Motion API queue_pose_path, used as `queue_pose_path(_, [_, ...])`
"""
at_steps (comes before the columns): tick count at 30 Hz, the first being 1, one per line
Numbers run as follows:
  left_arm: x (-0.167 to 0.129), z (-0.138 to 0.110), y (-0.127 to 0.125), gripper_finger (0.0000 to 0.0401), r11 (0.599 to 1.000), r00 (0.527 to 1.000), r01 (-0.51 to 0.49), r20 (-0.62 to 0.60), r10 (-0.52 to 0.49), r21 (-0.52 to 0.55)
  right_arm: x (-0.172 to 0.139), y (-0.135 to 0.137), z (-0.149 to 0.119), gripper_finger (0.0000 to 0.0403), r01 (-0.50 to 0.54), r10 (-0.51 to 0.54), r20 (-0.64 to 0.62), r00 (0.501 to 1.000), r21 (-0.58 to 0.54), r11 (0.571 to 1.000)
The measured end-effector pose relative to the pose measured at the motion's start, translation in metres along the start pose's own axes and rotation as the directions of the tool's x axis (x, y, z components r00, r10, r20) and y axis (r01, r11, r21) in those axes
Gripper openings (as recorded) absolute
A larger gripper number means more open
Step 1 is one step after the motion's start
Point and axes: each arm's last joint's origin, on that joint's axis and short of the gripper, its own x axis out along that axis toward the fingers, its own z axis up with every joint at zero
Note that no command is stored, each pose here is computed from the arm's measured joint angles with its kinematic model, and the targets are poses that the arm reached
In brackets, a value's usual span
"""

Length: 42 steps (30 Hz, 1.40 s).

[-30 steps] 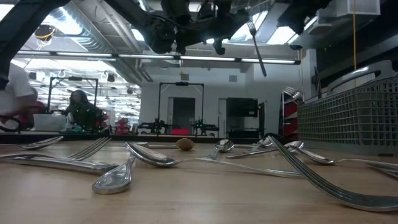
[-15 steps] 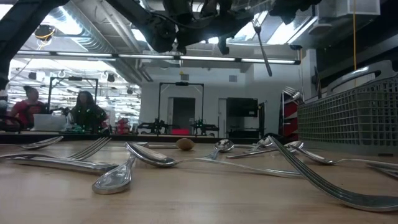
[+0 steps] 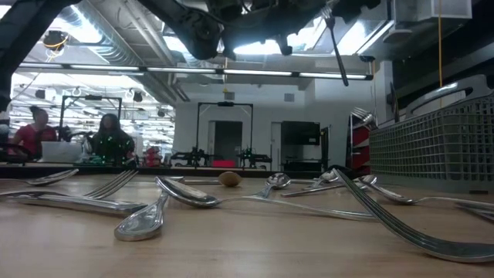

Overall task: Sort silverware
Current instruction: Put the fork into the left section of the utensil holder

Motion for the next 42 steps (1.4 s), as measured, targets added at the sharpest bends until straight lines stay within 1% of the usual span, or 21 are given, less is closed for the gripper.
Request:
queue_pose_path(5, [0.001,-0.001,-0.003,0.0000,1.000,1.000,0.008,0.002,-0.008,0.013,0.004,0.007,0.004,0.0101,-0.032,0.032,0.006,0.999,-0.012,0.999])
queue_pose_path(9, [0.001,0.002,-0.005,0.0000,1.000,0.999,0.022,0.032,-0.022,-0.009,0.009,0.008,0.009,0.0101,-0.004,0.004,0.014,1.000,-0.002,1.000])
queue_pose_path(13, [0.002,0.003,-0.009,0.0000,0.999,0.998,0.034,0.050,-0.034,-0.001,0.018,0.009,0.010,0.0098,0.013,-0.013,-0.008,1.000,-0.005,1.000])
queue_pose_path(16, [0.002,0.002,-0.009,0.0000,0.999,0.998,0.033,0.046,-0.033,-0.002,0.023,0.009,0.012,0.0075,0.034,-0.035,-0.023,0.999,-0.014,0.999])
queue_pose_path(20, [0.001,0.002,-0.007,0.0000,1.000,0.999,0.029,0.040,-0.029,0.001,0.023,0.008,0.012,0.0016,0.059,-0.060,-0.030,0.998,-0.016,0.998])
queue_pose_path(22, [0.001,0.002,-0.007,0.0001,1.000,0.999,0.023,0.040,-0.023,0.005,0.023,0.008,0.012,0.0011,0.060,-0.060,-0.031,0.998,-0.003,0.998])
queue_pose_path(25, [0.001,0.002,-0.007,0.0009,0.999,0.999,0.022,0.040,-0.024,0.034,0.022,0.008,0.011,0.0020,0.086,-0.085,-0.042,0.995,0.026,0.996])
queue_pose_path(28, [0.001,0.002,-0.007,0.0024,0.996,0.999,0.015,0.034,-0.018,0.090,0.022,0.007,0.010,0.0009,0.114,-0.112,-0.065,0.992,0.030,0.993])
queue_pose_path(30, [0.001,0.002,-0.006,0.0042,0.990,0.999,0.013,0.034,-0.018,0.141,0.022,0.007,0.010,0.0008,0.126,-0.124,-0.071,0.990,0.031,0.992])
queue_pose_path(33, [0.001,0.001,-0.005,0.0079,0.988,0.999,0.011,0.028,-0.016,0.157,0.021,0.007,0.010,0.0011,0.131,-0.128,-0.076,0.989,0.042,0.990])
queue_pose_path(35, [0.000,0.001,-0.002,0.0106,0.991,1.000,0.003,0.016,-0.005,0.135,0.021,0.006,0.009,0.0007,0.157,-0.151,-0.093,0.984,0.052,0.986])
queue_pose_path(38, [-0.002,0.003,0.007,0.0139,0.998,1.000,-0.008,0.002,0.008,0.060,0.020,0.005,0.006,0.0007,0.229,-0.220,-0.146,0.964,0.050,0.972])
queue_pose_path(42, [-0.007,0.006,0.021,0.0161,0.999,0.999,0.023,-0.033,-0.024,-0.036,0.014,0.007,0.000,0.0006,0.326,-0.306,-0.245,0.920,0.043,0.945])
